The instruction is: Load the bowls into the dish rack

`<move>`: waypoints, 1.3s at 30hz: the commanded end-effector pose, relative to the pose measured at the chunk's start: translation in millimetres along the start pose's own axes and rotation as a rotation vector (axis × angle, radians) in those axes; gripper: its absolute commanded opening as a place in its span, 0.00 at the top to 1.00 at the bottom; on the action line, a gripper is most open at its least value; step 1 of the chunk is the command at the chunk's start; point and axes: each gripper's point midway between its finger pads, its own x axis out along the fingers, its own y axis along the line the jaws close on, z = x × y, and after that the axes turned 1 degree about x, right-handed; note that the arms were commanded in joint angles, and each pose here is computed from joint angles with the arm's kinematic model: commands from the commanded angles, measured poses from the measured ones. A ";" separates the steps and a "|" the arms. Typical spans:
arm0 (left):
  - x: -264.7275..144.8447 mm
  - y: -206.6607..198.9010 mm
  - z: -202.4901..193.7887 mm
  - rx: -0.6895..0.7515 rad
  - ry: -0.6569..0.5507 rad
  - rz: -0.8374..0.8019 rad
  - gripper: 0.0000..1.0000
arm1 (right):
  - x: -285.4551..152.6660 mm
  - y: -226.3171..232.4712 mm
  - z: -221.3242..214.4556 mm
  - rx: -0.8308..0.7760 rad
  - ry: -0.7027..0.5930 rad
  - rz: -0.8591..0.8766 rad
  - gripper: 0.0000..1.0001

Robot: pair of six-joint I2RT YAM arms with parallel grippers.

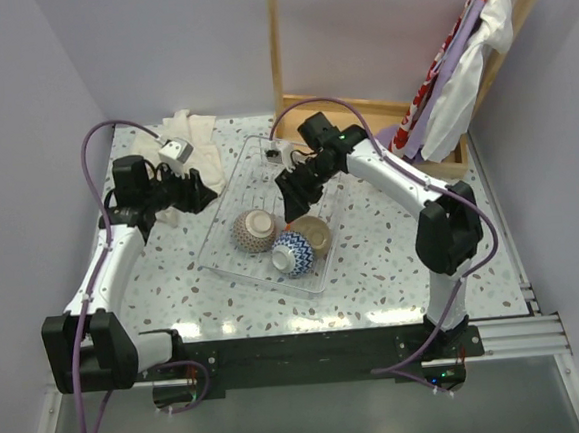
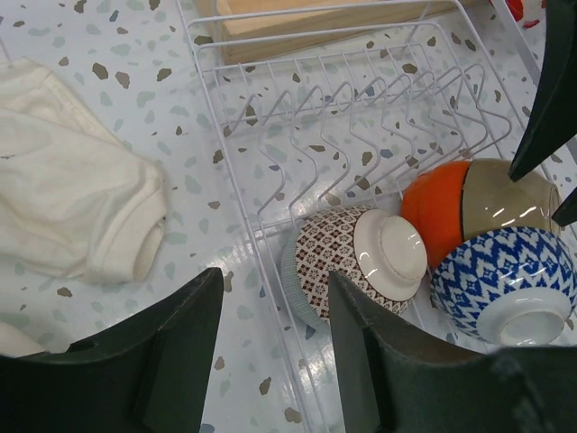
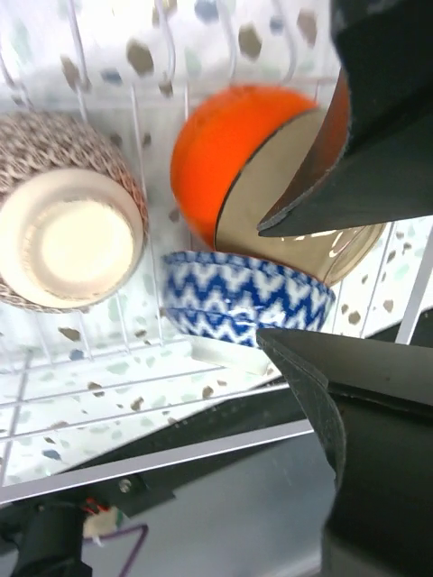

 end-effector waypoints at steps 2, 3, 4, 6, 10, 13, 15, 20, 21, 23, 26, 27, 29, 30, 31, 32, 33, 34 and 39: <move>-8.9 -6.8 26.7 0.074 -0.086 -0.006 0.43 | -30.9 3.9 22.5 -0.173 -0.108 -0.087 0.49; -10.3 -7.3 29.2 0.080 -0.093 -0.003 0.43 | -35.5 9.8 22.0 -0.199 -0.114 -0.078 0.48; -12.6 -8.5 31.7 0.086 -0.101 -0.001 0.43 | -37.5 13.6 21.2 -0.252 -0.118 -0.064 0.48; -15.1 -9.0 34.2 0.092 -0.108 0.007 0.42 | -41.5 24.5 15.1 -0.331 -0.116 -0.054 0.44; -22.3 -12.8 37.7 0.109 -0.127 0.014 0.42 | -46.6 44.8 -8.1 -0.493 -0.041 0.024 0.48; -26.2 -13.0 36.2 0.108 -0.140 0.023 0.42 | -44.9 57.3 -31.4 -0.534 0.040 0.083 0.54; -28.3 -13.5 34.4 0.101 -0.144 0.024 0.42 | -40.5 61.1 -43.5 -0.569 0.084 0.082 0.62; -34.2 -14.5 30.5 0.098 -0.150 0.034 0.42 | -25.8 64.8 -59.7 -0.613 0.111 0.058 0.83; -35.6 -14.4 30.5 0.095 -0.153 0.037 0.42 | -21.2 65.2 -62.9 -0.638 0.130 0.047 0.85; -36.8 -14.5 28.5 0.087 -0.152 0.038 0.42 | -9.5 61.1 -67.9 -0.645 0.150 0.036 0.88; -39.5 -13.9 26.2 0.082 -0.148 0.044 0.42 | 1.4 53.4 -69.5 -0.629 0.169 0.007 0.92; -41.2 -13.7 26.2 0.084 -0.148 0.048 0.42 | 5.6 50.0 -70.5 -0.624 0.178 0.000 0.93; -42.0 -13.1 21.9 0.077 -0.141 0.052 0.42 | 11.7 40.8 -69.7 -0.630 0.185 -0.033 0.95; -43.1 -13.1 20.9 0.075 -0.141 0.054 0.42 | 16.5 36.9 -71.6 -0.626 0.199 -0.039 0.96; -42.8 -13.3 18.2 0.072 -0.138 0.054 0.42 | 19.5 33.2 -70.8 -0.630 0.201 -0.050 0.96; -43.3 -12.8 15.9 0.063 -0.135 0.055 0.42 | 22.5 29.6 -71.1 -0.627 0.207 -0.061 0.96; -44.8 -12.5 15.8 0.060 -0.139 0.058 0.42 | 27.7 24.2 -72.0 -0.617 0.217 -0.067 0.97; -44.8 -12.1 13.6 0.054 -0.136 0.059 0.42 | 30.3 22.6 -72.5 -0.617 0.224 -0.070 0.97; -50.5 -9.2 10.5 0.041 -0.138 0.075 0.42 | 42.4 9.0 -73.7 -0.607 0.249 -0.108 0.97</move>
